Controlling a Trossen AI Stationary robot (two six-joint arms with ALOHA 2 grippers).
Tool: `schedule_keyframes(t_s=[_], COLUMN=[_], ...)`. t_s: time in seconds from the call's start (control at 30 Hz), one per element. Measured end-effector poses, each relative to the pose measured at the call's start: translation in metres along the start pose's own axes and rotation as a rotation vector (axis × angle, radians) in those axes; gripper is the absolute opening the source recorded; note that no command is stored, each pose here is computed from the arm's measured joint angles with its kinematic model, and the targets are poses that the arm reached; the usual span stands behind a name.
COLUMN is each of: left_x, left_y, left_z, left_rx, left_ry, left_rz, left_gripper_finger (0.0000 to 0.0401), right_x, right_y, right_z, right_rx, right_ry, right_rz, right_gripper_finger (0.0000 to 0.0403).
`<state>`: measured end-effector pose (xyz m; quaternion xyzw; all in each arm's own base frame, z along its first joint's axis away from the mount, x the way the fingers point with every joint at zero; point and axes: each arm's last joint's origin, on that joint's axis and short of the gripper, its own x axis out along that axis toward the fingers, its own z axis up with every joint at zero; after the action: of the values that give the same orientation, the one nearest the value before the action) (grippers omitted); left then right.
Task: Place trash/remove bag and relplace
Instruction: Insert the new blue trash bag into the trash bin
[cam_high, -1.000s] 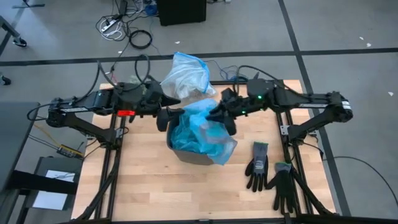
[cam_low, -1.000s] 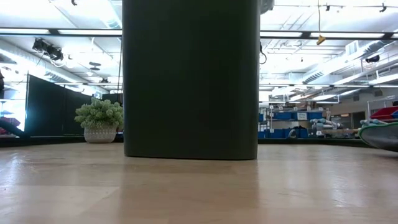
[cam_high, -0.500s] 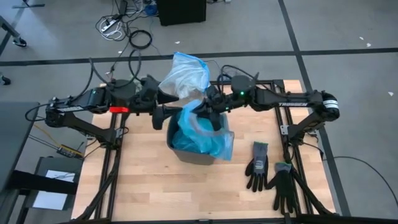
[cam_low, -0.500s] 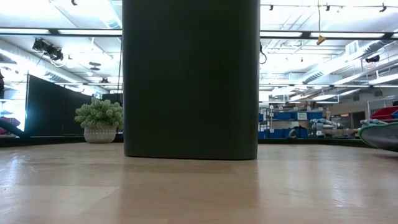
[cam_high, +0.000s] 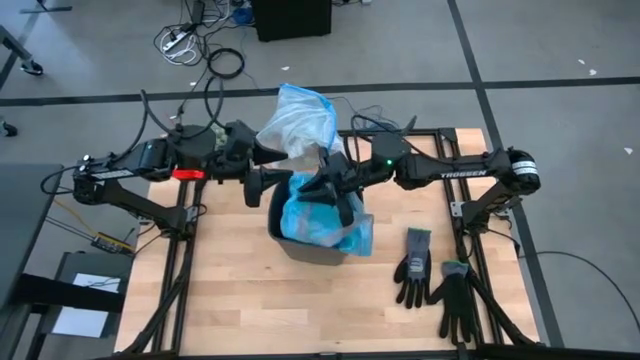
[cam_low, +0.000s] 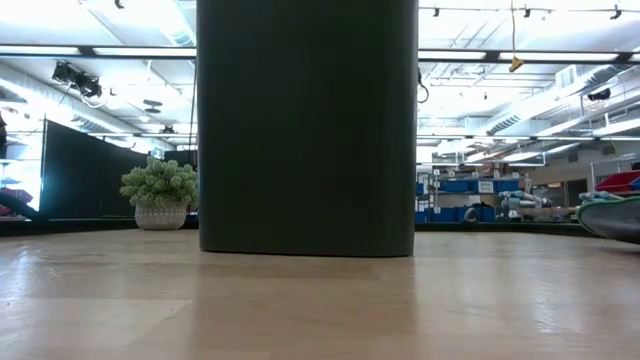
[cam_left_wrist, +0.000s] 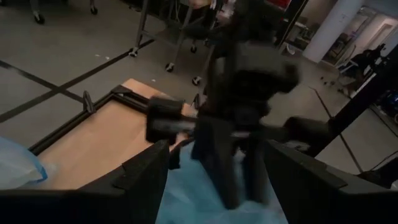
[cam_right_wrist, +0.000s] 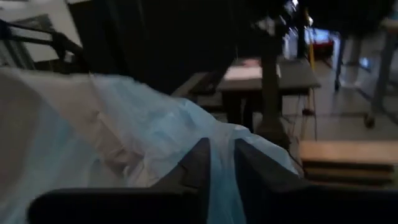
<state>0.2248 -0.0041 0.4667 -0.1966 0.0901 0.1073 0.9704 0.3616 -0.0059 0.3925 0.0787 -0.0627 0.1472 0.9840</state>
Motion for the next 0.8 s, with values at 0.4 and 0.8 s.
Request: schedule_keyframes(t_s=[0.4, 0.8], left_x=[0.018, 0.029], left_y=[-0.002, -0.003], left_z=[-0.010, -0.014], left_rx=[0.009, 0.072], left_ry=[0.086, 0.110], left_rz=[-0.023, -0.033], left_gripper_finger=[0.0270, 0.0270], right_x=[-0.008, -0.032], right_y=[0.003, 0.008], right_z=[0.016, 0.031], right_rx=[-0.177, -0.326], right_ry=[-0.082, 0.026], right_rz=[-0.235, -0.454], right_gripper_finger=[0.0175, 0.0193])
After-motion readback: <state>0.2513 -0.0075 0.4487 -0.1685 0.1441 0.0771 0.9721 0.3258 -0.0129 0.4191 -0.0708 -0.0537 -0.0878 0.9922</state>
